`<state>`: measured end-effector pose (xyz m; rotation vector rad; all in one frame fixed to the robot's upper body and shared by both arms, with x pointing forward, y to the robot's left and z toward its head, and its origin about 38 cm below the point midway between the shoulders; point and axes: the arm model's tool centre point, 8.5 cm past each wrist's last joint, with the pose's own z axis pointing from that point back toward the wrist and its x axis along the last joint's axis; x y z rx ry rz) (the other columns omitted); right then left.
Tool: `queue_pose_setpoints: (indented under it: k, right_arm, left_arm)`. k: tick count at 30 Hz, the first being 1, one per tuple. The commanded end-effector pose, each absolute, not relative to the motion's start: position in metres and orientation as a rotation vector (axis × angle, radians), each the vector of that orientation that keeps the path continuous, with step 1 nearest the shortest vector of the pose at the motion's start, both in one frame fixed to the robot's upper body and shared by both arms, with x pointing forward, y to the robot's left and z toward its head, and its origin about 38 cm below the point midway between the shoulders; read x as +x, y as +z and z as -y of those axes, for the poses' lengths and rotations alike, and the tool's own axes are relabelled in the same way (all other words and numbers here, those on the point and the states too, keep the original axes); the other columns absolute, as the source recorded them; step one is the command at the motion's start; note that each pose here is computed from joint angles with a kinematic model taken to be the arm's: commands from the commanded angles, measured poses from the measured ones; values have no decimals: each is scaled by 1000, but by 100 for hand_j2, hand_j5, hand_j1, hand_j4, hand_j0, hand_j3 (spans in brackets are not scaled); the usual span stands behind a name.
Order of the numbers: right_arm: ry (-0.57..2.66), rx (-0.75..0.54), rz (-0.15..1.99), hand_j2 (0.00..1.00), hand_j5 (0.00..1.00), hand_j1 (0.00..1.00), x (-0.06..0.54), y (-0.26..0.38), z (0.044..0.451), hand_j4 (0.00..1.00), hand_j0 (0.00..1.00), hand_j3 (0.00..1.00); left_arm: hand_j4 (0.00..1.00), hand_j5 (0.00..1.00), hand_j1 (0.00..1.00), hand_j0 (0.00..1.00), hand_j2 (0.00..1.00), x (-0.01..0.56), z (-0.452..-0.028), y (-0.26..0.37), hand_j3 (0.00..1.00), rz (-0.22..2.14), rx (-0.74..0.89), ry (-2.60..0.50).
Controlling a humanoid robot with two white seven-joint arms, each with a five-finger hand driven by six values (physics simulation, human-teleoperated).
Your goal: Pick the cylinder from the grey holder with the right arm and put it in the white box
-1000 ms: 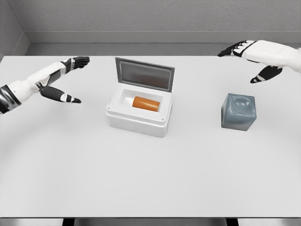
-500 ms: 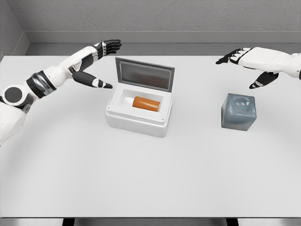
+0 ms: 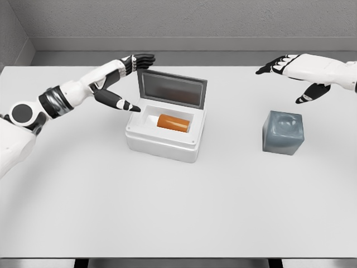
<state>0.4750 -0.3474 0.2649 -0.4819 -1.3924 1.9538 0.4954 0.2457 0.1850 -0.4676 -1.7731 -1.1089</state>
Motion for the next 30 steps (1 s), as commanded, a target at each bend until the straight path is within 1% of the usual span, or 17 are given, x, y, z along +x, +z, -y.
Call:
queue_pose_setpoints:
  k: [1, 7, 12, 23, 25, 27, 28, 30]
  right_arm:
    - [1947, -479, 1397, 100, 100, 100, 475, 265, 347, 100, 100, 100]
    - [1946, -479, 1395, 100, 100, 100, 475, 265, 348, 100, 100, 100]
    - [1946, -477, 1394, 100, 100, 100, 474, 264, 348, 100, 100, 100]
    - [1944, -473, 1388, 100, 100, 100, 474, 262, 349, 100, 100, 100]
    - [1944, -473, 1388, 100, 100, 100, 474, 262, 349, 100, 100, 100]
    - [1944, -473, 1388, 100, 100, 100, 474, 262, 349, 100, 100, 100]
    - [1944, -473, 1388, 100, 100, 100, 474, 262, 349, 100, 100, 100]
    - [1944, -473, 1388, 100, 100, 100, 474, 262, 349, 100, 100, 100]
  left_arm:
    - [100, 100, 100, 100, 100, 495, -247, 188, 100, 1778, -472, -1107]
    - [100, 100, 100, 100, 100, 492, -257, 189, 100, 1768, -458, -1122]
    - [100, 100, 100, 100, 100, 464, -260, 207, 100, 1803, -527, -1168]
    - [100, 100, 100, 100, 100, 464, -272, 211, 100, 1806, -509, -1150]
    - [100, 100, 100, 100, 100, 463, -290, 209, 100, 1781, -467, -1148]
    - [100, 100, 100, 100, 100, 461, -313, 179, 100, 1705, -416, -1099]
    - [100, 100, 100, 100, 100, 463, -321, 175, 100, 1693, -394, -1083]
    - [100, 100, 100, 100, 100, 462, -327, 173, 100, 1683, -383, -1078]
